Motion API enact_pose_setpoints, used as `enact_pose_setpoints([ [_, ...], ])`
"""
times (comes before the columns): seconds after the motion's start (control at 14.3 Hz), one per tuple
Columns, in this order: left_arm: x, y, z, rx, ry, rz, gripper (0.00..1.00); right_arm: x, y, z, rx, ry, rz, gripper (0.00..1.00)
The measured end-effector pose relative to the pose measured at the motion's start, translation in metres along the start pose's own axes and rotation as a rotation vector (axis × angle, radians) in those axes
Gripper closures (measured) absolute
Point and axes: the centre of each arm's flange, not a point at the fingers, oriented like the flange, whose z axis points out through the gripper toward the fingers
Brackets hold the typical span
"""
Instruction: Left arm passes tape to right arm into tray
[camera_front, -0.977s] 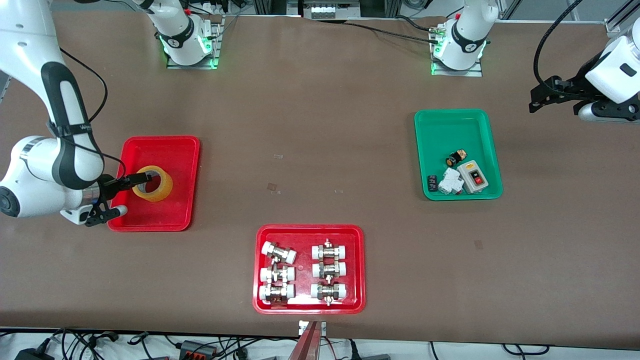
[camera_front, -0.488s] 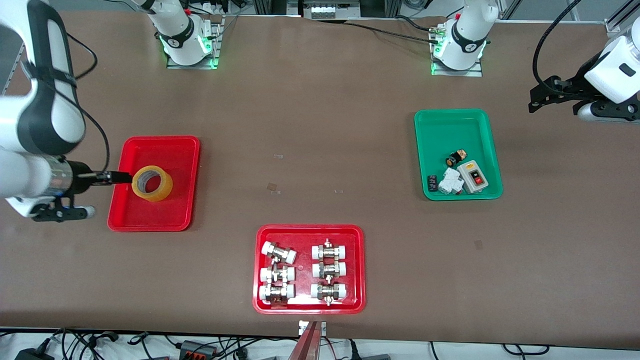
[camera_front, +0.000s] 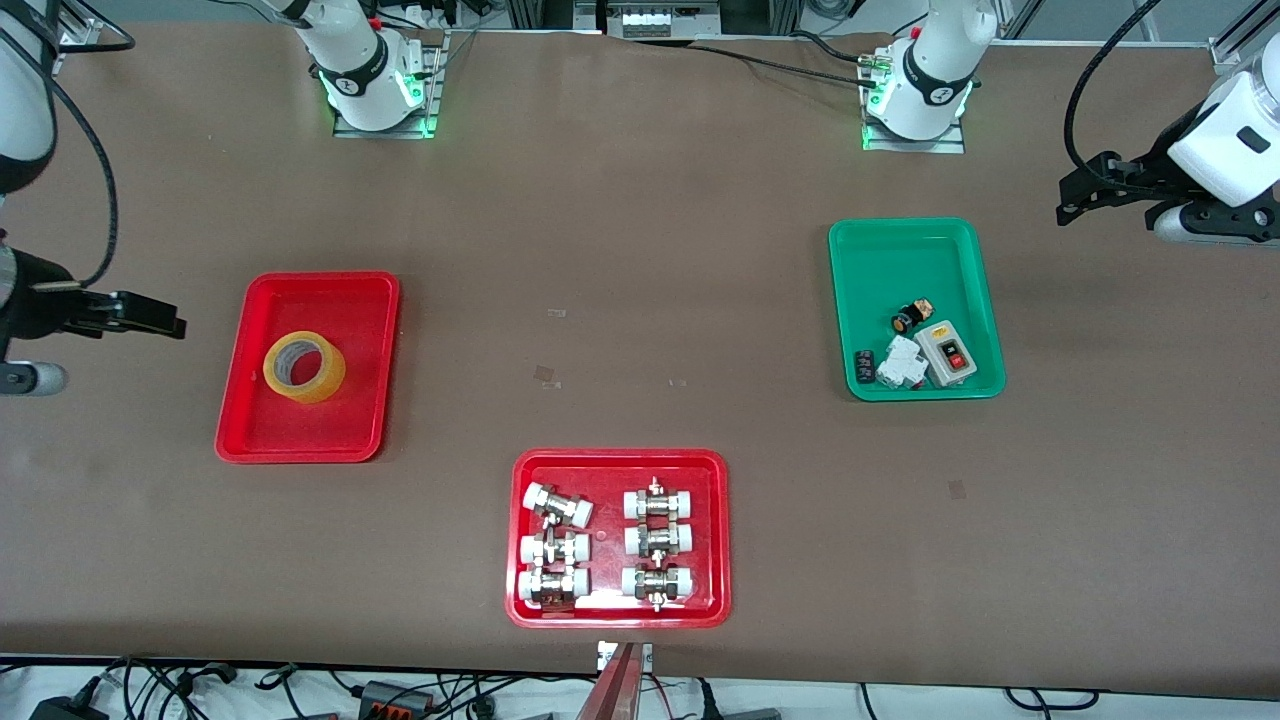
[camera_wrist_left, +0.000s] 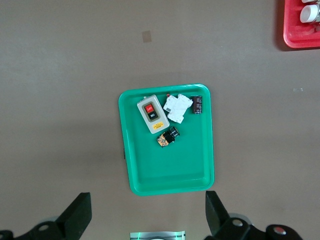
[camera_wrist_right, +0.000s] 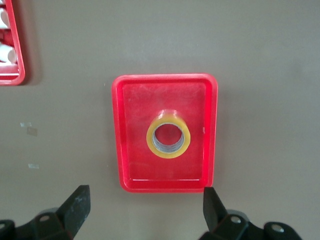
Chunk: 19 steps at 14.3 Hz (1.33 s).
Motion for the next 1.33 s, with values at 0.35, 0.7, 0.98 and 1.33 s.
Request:
enact_pose_setpoints([
  [0.35, 0.000, 0.000, 0.000, 0.000, 0.000, 0.000, 0.00, 0.006, -0.002, -0.019, -0.005, 0.119, -0.001, 0.00],
  [0.7, 0.000, 0.000, 0.000, 0.000, 0.000, 0.000, 0.00, -0.006, 0.016, -0.024, -0.025, 0.152, 0.033, 0.00],
  [0.98, 0.000, 0.000, 0.000, 0.000, 0.000, 0.000, 0.00, -0.020, 0.013, -0.019, -0.023, 0.135, 0.028, 0.00],
  [1.33, 0.000, 0.000, 0.000, 0.000, 0.000, 0.000, 0.00, -0.064, 0.014, -0.002, -0.013, 0.125, 0.029, 0.00],
])
